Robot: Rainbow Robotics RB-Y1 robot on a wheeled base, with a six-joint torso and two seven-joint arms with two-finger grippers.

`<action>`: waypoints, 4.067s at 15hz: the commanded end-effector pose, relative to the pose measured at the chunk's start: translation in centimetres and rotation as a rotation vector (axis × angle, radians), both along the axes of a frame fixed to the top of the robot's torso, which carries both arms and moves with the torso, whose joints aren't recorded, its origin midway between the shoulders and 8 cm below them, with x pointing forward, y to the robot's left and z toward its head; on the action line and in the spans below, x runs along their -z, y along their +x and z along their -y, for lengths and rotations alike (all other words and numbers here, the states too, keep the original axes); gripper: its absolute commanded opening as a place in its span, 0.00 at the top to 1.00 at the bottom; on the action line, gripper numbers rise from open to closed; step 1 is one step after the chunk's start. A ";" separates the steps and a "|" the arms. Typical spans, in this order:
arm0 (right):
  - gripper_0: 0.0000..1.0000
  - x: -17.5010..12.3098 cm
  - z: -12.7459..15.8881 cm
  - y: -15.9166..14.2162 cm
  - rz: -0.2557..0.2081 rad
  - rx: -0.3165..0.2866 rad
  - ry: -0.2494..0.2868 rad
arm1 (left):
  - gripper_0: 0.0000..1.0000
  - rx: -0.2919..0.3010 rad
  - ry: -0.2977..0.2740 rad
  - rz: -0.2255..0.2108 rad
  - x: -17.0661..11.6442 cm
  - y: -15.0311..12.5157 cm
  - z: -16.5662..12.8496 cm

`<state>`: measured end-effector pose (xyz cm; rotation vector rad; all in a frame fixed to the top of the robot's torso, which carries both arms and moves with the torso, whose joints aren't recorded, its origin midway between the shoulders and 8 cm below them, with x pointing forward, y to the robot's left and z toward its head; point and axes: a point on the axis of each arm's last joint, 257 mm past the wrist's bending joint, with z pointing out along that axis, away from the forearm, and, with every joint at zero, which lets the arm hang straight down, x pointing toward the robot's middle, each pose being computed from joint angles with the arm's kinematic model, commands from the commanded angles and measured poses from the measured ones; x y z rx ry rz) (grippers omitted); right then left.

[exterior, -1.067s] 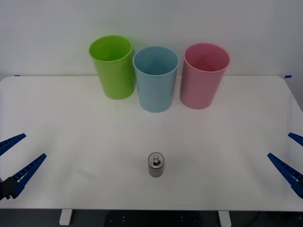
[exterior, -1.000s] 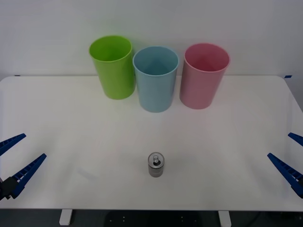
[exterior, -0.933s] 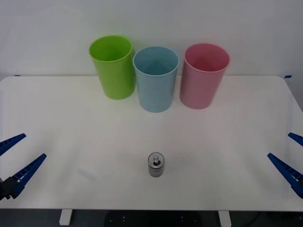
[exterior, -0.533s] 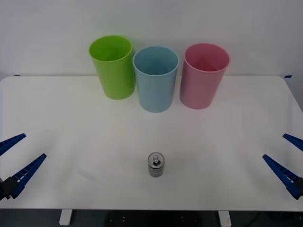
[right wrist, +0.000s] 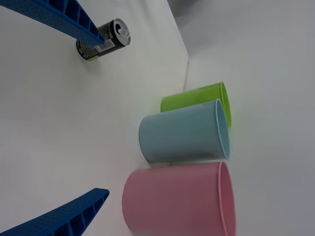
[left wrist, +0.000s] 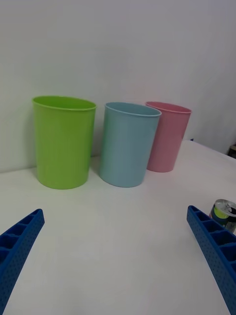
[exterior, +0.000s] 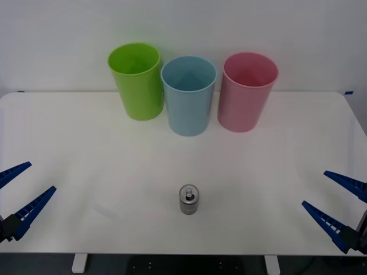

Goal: Grasp the object on the table and drop it into the matching bin: aluminum can to the light blue bin, PET bottle to the pink bin.

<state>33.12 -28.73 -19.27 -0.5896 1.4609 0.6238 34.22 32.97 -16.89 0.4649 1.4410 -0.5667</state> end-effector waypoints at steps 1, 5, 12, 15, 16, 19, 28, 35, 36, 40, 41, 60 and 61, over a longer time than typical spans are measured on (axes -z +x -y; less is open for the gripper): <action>0.00 1.0 -1.3 -0.3 0.001 -0.030 -0.028 | 0.00 0.000 0.000 0.000 0.0 0.0 0.0; 0.00 2.3 -3.4 -0.2 0.044 -0.059 -0.087 | 0.00 0.000 0.000 0.000 0.0 0.0 0.0; 0.00 4.9 -7.6 0.7 0.037 -0.088 -0.114 | 0.00 0.000 0.000 0.000 0.0 0.0 0.0; 0.00 5.9 -9.5 1.7 0.063 -0.076 -0.153 | 0.00 0.000 0.000 0.000 0.0 0.0 0.0; 0.00 6.2 -10.2 1.8 0.057 -0.080 -0.152 | 0.00 0.000 0.000 0.000 0.0 0.0 0.0; 0.00 7.0 -12.4 2.3 0.048 -0.085 -0.153 | 0.00 0.000 0.000 0.000 0.0 0.0 0.0; 0.00 9.4 -18.6 2.4 0.016 -0.131 -0.176 | 0.00 0.000 0.000 0.000 0.0 0.0 0.0; 0.00 10.3 -22.1 3.8 -0.002 -0.126 -0.192 | 0.00 0.000 0.000 0.000 0.0 0.0 0.0; 0.00 11.1 -22.4 4.4 -0.011 -0.134 -0.197 | 0.00 0.000 0.000 0.000 0.0 0.0 0.0; 0.00 12.2 -24.0 6.6 -0.016 -0.140 -0.202 | 0.00 0.000 0.000 0.000 0.0 0.0 0.0; 0.00 12.1 -24.4 7.1 -0.014 -0.140 -0.200 | 0.00 0.000 0.000 0.000 0.0 0.0 0.0; 1.00 13.0 -26.5 8.0 -0.027 -0.141 -0.208 | 0.00 0.000 0.000 0.000 0.0 0.0 0.0; 1.00 13.0 -26.5 8.0 -0.029 -0.141 -0.207 | 0.00 0.000 0.000 0.000 0.0 0.0 0.0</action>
